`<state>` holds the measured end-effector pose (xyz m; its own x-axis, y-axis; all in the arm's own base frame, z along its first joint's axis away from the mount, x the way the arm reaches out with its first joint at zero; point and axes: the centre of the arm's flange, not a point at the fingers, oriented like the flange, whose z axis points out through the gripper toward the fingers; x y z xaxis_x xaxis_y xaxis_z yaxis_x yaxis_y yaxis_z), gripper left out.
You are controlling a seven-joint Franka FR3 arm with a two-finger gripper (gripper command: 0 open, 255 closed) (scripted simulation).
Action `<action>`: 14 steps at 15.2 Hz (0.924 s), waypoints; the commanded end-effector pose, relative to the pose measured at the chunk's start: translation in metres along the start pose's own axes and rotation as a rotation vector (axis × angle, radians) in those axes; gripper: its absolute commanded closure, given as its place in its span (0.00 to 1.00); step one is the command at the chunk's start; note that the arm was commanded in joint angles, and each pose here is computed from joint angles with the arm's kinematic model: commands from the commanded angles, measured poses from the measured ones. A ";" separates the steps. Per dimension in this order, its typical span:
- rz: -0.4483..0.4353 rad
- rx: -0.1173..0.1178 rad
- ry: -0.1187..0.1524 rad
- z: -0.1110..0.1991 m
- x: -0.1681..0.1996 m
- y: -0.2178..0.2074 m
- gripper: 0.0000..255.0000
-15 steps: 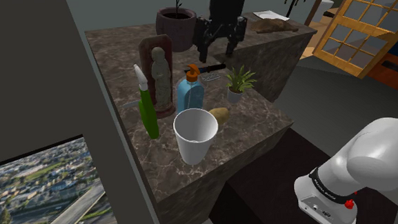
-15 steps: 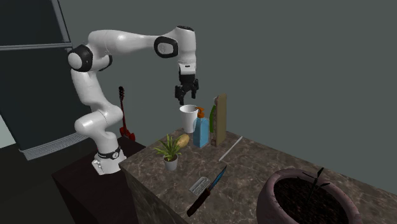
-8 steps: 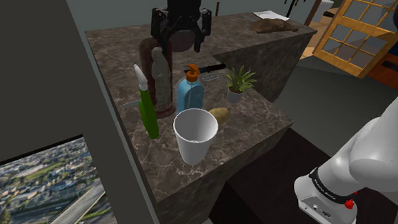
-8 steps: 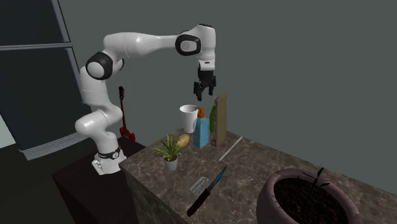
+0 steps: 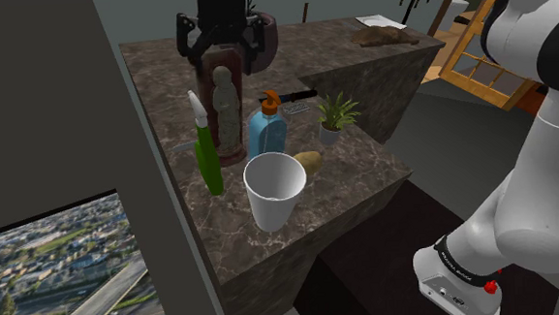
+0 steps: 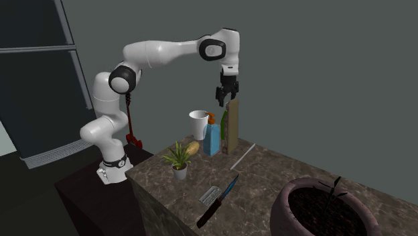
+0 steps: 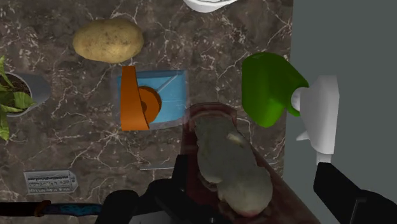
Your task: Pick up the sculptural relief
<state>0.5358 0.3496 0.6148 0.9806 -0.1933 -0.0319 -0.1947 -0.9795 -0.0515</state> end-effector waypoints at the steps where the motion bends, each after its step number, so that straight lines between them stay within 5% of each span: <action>1: 0.001 0.000 0.000 0.010 0.001 0.001 0.00; 5: 0.001 0.000 0.000 0.024 0.001 0.001 0.00; 6: 0.001 0.000 0.000 0.024 0.002 0.001 1.00; 14: 0.001 0.000 0.000 0.024 0.002 0.001 1.00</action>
<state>0.5365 0.3497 0.5919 0.9806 -0.1936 -0.0306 -0.1950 -0.9794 -0.0532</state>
